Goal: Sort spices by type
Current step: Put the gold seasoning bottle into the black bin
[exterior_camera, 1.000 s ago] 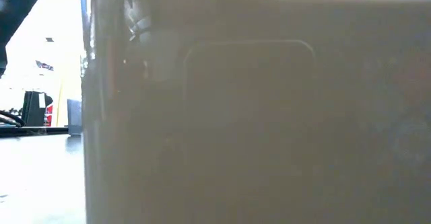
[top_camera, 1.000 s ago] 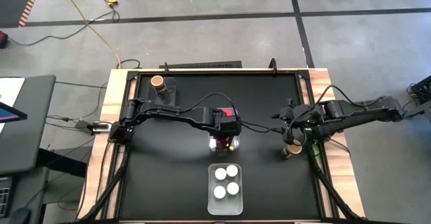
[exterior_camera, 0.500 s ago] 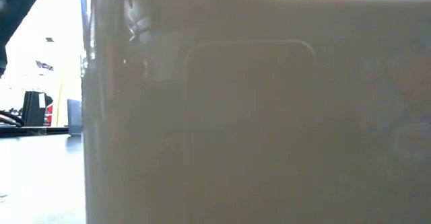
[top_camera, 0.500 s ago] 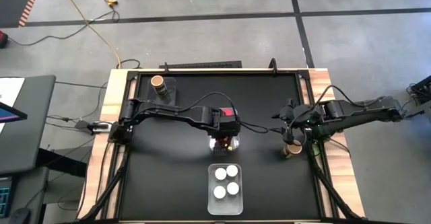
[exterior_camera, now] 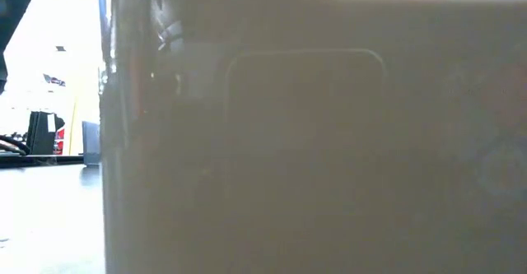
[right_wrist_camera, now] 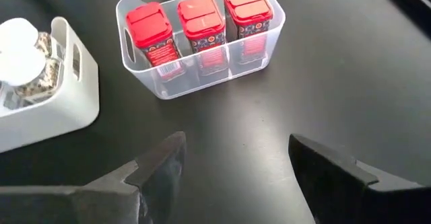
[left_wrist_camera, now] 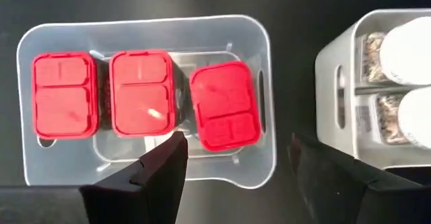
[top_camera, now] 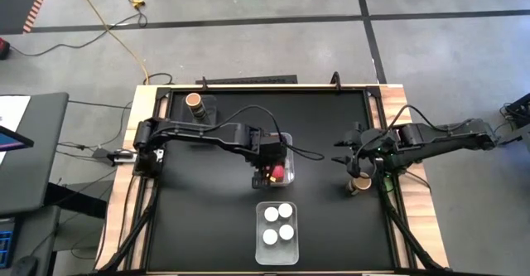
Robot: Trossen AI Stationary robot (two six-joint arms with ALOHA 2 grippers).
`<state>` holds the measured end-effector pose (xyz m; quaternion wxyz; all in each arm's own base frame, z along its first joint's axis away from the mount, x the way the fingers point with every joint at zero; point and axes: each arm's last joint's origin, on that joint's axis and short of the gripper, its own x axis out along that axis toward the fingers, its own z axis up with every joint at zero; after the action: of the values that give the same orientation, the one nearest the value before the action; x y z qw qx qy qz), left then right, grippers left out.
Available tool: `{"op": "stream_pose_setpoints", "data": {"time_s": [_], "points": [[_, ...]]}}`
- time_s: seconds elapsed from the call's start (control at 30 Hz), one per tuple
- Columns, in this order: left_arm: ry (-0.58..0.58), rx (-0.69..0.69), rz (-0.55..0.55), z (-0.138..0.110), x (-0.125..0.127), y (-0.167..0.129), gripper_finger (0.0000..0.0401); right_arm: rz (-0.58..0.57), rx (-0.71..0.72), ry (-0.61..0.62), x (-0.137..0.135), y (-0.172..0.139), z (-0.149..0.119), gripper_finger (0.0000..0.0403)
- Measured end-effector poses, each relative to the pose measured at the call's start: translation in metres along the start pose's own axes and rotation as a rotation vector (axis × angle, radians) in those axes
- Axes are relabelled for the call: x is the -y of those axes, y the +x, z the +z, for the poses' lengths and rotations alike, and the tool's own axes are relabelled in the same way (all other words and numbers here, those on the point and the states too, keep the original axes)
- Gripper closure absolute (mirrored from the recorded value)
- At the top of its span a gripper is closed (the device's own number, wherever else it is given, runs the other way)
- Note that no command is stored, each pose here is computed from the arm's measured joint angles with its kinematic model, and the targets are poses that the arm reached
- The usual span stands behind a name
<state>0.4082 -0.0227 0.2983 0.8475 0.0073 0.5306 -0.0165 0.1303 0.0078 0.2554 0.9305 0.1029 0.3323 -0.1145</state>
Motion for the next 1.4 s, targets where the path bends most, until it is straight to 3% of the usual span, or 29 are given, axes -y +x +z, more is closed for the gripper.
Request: {"op": "stream_pose_setpoints", "data": {"time_s": [0.13,0.33,0.6,0.8,1.03,1.4], "points": [[-0.015,0.032,-0.004,-0.003,0.0,0.006,0.0154,0.0,0.001,0.018,0.0,0.0,0.0,0.0111],[-0.099,0.105,0.002,-0.037,-0.001,0.017,0.0154,0.001,0.001,0.214,0.0,0.0,0.0,0.0111],[-0.203,0.313,0.143,-0.091,-0.003,-0.03,0.0154,-0.044,-0.06,0.324,-0.003,0.012,0.006,0.0111],[-0.254,0.364,0.183,-0.133,-0.005,-0.049,0.0154,-0.182,-0.189,0.313,-0.006,0.021,0.029,0.0111],[-0.262,0.392,0.171,-0.168,-0.003,-0.06,0.0154,-0.348,-0.358,0.442,-0.009,0.028,0.057,0.0111],[-0.259,0.395,0.16,-0.204,-0.002,-0.061,0.0154,-0.434,-0.393,0.608,-0.019,0.04,0.083,0.0111]]}}
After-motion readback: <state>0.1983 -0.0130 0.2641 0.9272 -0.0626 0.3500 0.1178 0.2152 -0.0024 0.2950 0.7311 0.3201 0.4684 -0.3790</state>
